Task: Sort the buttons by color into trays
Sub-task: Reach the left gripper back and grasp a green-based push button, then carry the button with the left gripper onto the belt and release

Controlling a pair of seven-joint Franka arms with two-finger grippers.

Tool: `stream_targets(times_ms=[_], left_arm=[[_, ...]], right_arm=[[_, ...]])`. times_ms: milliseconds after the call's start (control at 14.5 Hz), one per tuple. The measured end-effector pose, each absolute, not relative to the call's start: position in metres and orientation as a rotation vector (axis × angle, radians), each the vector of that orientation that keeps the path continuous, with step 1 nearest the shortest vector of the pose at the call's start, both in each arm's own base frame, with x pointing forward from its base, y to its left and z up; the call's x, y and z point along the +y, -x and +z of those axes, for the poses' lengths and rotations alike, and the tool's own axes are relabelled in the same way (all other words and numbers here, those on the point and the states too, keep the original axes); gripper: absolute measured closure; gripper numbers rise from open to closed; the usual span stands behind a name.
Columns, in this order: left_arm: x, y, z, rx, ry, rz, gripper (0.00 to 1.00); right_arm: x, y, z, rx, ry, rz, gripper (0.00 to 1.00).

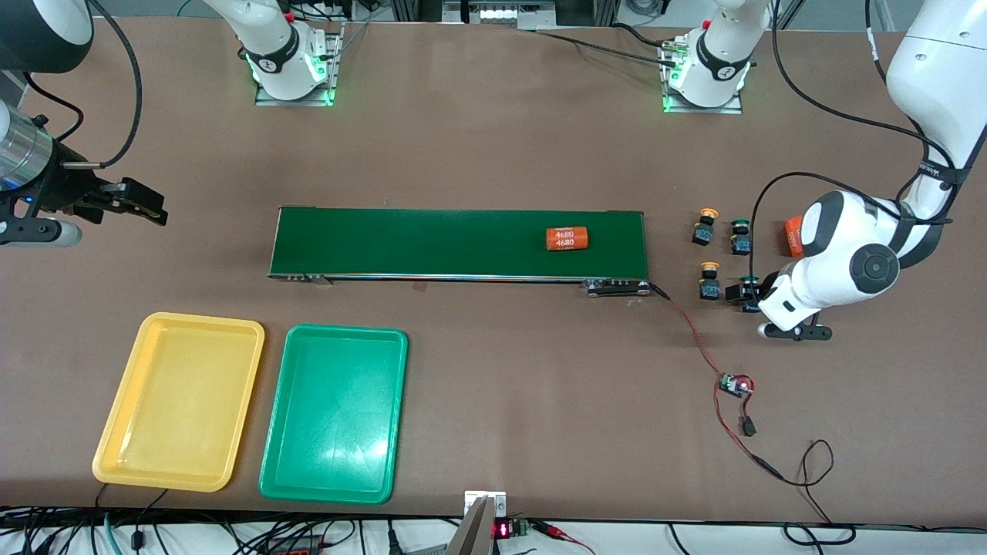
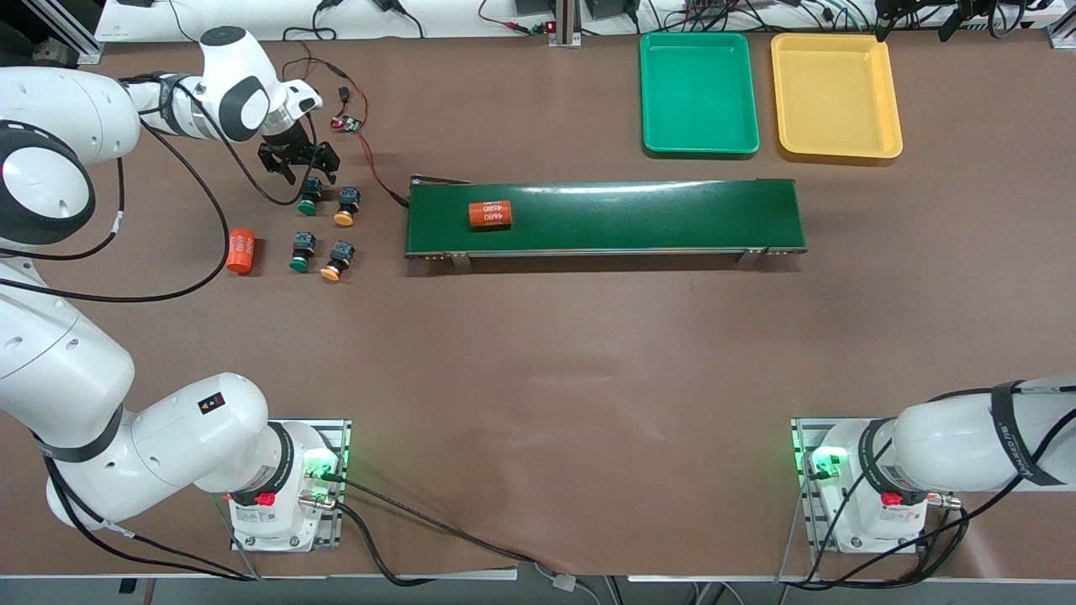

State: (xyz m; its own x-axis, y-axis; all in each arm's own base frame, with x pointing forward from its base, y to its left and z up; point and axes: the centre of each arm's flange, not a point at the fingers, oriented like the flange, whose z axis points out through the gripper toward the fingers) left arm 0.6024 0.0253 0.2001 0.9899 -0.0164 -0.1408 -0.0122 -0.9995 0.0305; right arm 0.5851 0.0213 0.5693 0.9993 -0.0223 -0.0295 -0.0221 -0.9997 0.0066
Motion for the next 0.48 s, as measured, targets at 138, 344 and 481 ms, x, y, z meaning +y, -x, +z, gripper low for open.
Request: stream_targets(times_ms=[138,344,481], left_arm=[[0.03,-0.601,0.196,-0.032,-3.118,-0.211,0.05],[0.036,-0.6,0.191,-0.027,-3.124,-0.199,0.17],[0.035,-0.598,0.186,-0.027,-3.119,-0.21,0.4]], right_arm=[[0.021,-0.585,0.569,-0.035,-3.135,-0.046,0.0],[0.021,-0.585,0.569,-0.035,-3.135,-0.046,0.0],[0.021,-0.585,0.569,-0.035,-3.135,-0.046,0.0]])
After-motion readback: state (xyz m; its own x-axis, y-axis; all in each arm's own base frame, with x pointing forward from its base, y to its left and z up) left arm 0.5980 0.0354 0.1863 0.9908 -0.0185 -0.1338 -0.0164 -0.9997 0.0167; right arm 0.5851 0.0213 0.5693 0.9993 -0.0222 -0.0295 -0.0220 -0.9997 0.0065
